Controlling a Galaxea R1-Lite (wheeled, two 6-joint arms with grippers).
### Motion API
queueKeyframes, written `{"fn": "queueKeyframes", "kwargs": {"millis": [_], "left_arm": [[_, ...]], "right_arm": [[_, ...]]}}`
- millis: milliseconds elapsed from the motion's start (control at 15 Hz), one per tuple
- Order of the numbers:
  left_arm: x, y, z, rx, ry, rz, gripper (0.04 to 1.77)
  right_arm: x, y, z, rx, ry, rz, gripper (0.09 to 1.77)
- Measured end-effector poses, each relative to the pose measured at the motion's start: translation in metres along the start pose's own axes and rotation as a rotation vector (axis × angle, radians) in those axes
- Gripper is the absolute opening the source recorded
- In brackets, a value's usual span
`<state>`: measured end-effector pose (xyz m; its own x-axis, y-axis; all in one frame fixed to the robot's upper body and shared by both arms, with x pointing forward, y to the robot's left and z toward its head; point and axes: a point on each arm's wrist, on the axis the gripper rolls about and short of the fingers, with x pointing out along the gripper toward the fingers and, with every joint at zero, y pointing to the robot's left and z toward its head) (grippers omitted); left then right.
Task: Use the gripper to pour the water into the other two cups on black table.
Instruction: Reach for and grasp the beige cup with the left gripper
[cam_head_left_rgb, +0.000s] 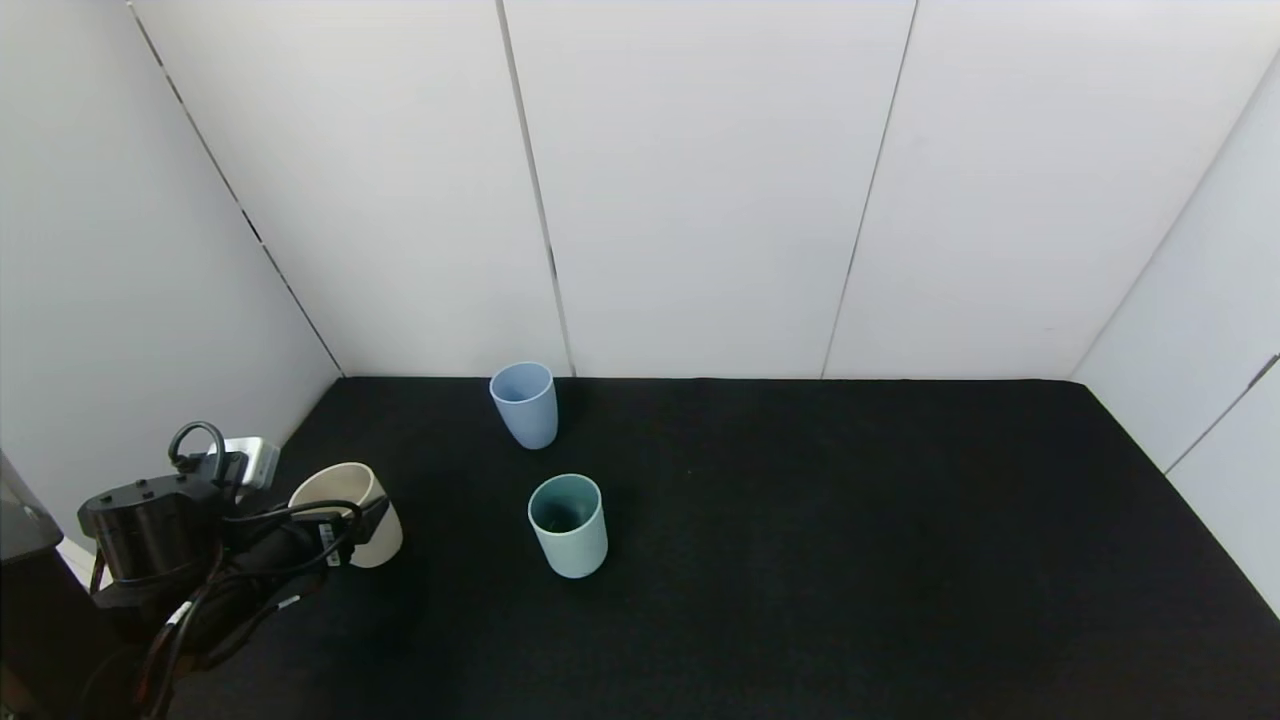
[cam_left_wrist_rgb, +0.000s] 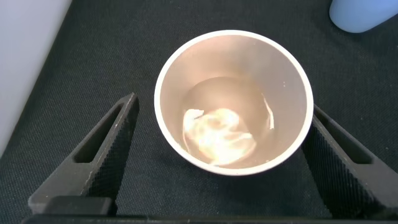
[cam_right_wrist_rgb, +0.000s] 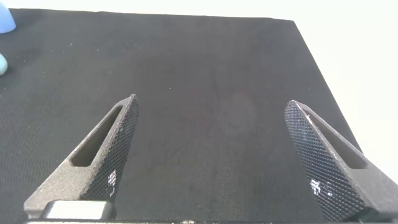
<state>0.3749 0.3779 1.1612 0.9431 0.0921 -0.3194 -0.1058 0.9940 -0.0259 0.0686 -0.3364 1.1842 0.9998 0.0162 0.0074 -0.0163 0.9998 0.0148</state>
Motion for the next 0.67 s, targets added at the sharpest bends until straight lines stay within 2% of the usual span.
{"fn": "queueKeyframes", "kwargs": {"millis": [67, 200, 267, 667], "left_arm": [[0.0000, 0.0001, -0.0004, -0.002, 0.001, -0.001, 1.72], [-0.0001, 0.0000, -0.0014, -0.001, 0.006, -0.002, 1.37], [0.0000, 0.0000, -0.0014, -0.001, 0.006, -0.001, 1.30], [0.0006, -0.0003, -0.0011, 0.002, 0.003, -0.002, 1.25]], "right_arm": [[0.0000, 0.0000, 0.0000, 0.000, 0.000, 0.000, 1.71], [0.0000, 0.0000, 0.0000, 0.000, 0.000, 0.000, 1.71], [0.0000, 0.0000, 0.0000, 0.000, 0.000, 0.000, 1.71], [0.0000, 0.0000, 0.0000, 0.000, 0.000, 0.000, 1.71]]}}
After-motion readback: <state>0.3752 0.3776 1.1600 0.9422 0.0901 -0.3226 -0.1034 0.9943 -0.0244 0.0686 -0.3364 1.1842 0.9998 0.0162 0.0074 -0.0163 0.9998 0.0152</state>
